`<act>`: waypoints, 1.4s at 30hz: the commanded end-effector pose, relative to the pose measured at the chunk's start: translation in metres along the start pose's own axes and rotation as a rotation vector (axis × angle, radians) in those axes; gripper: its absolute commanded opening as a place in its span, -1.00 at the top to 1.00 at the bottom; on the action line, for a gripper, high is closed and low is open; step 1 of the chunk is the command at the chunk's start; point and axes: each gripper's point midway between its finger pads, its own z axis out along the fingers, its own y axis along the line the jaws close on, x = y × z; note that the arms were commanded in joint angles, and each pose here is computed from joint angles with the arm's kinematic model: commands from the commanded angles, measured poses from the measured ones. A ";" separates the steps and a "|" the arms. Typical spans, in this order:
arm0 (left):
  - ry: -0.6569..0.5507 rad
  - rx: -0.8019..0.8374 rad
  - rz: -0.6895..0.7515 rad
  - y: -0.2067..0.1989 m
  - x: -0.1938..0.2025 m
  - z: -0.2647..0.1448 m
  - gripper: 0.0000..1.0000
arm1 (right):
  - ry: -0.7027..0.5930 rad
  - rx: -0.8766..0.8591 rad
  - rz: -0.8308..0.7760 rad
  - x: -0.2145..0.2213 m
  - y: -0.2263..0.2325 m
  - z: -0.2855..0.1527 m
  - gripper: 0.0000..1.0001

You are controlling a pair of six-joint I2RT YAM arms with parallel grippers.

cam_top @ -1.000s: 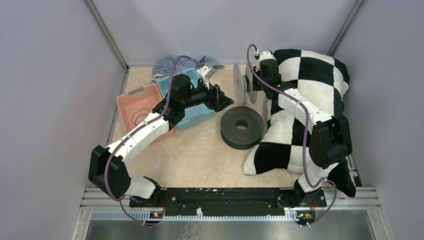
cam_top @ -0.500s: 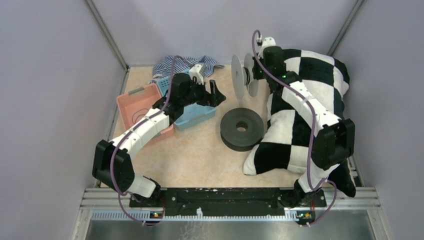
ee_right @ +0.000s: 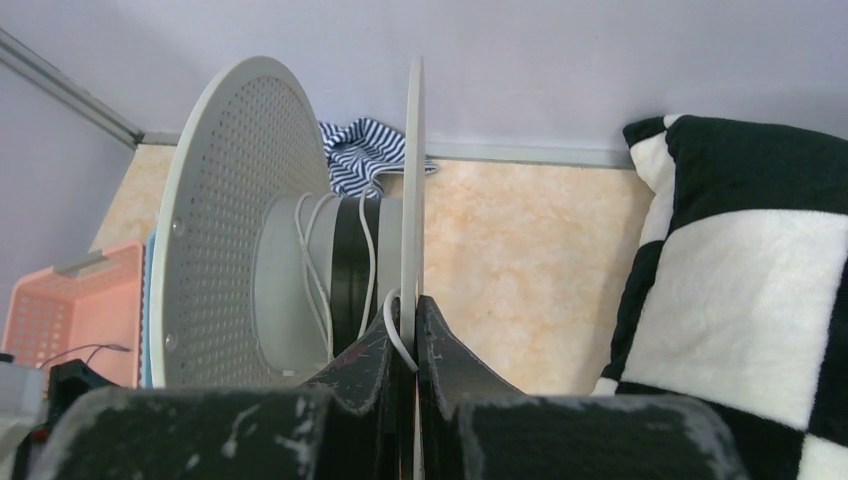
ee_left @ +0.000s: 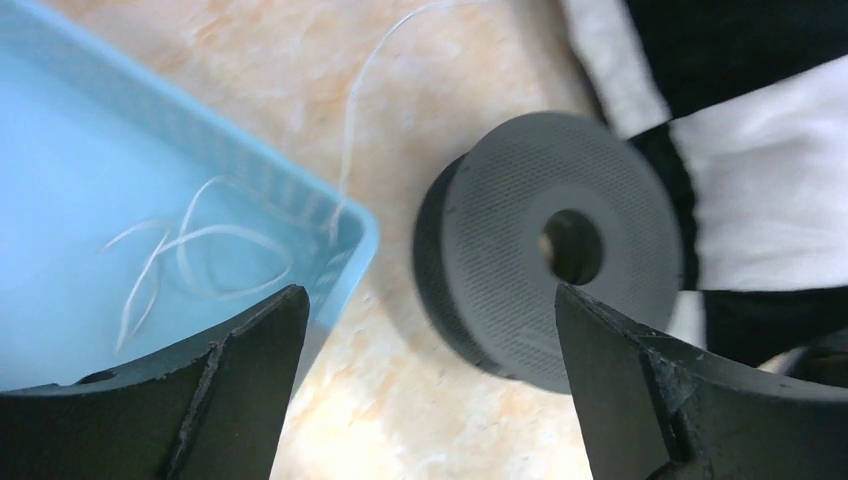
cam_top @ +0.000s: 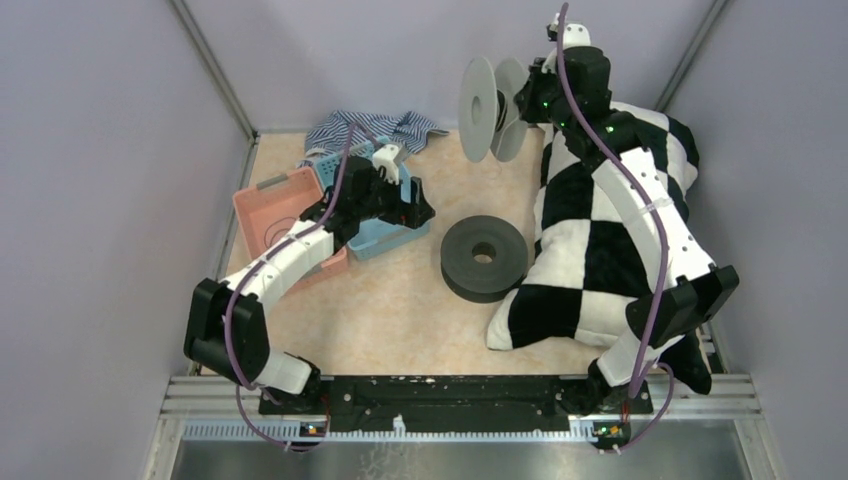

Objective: Wrap the cables
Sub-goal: Pick up the cable reel from the center of the board.

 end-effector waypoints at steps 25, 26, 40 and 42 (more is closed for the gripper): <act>-0.336 -0.049 0.356 0.008 -0.027 0.042 -0.49 | -0.133 -0.062 0.076 -0.058 0.017 -0.051 1.00; -0.331 -0.051 0.382 0.010 -0.028 0.045 -0.47 | -0.131 -0.063 0.077 -0.059 0.017 -0.052 1.00; -0.255 -0.048 0.453 0.024 -0.020 0.080 -0.24 | -0.127 -0.061 0.090 -0.059 0.017 -0.059 1.00; -0.244 -0.058 0.446 0.027 -0.018 0.082 -0.14 | -0.134 -0.062 0.093 -0.061 0.017 -0.061 1.00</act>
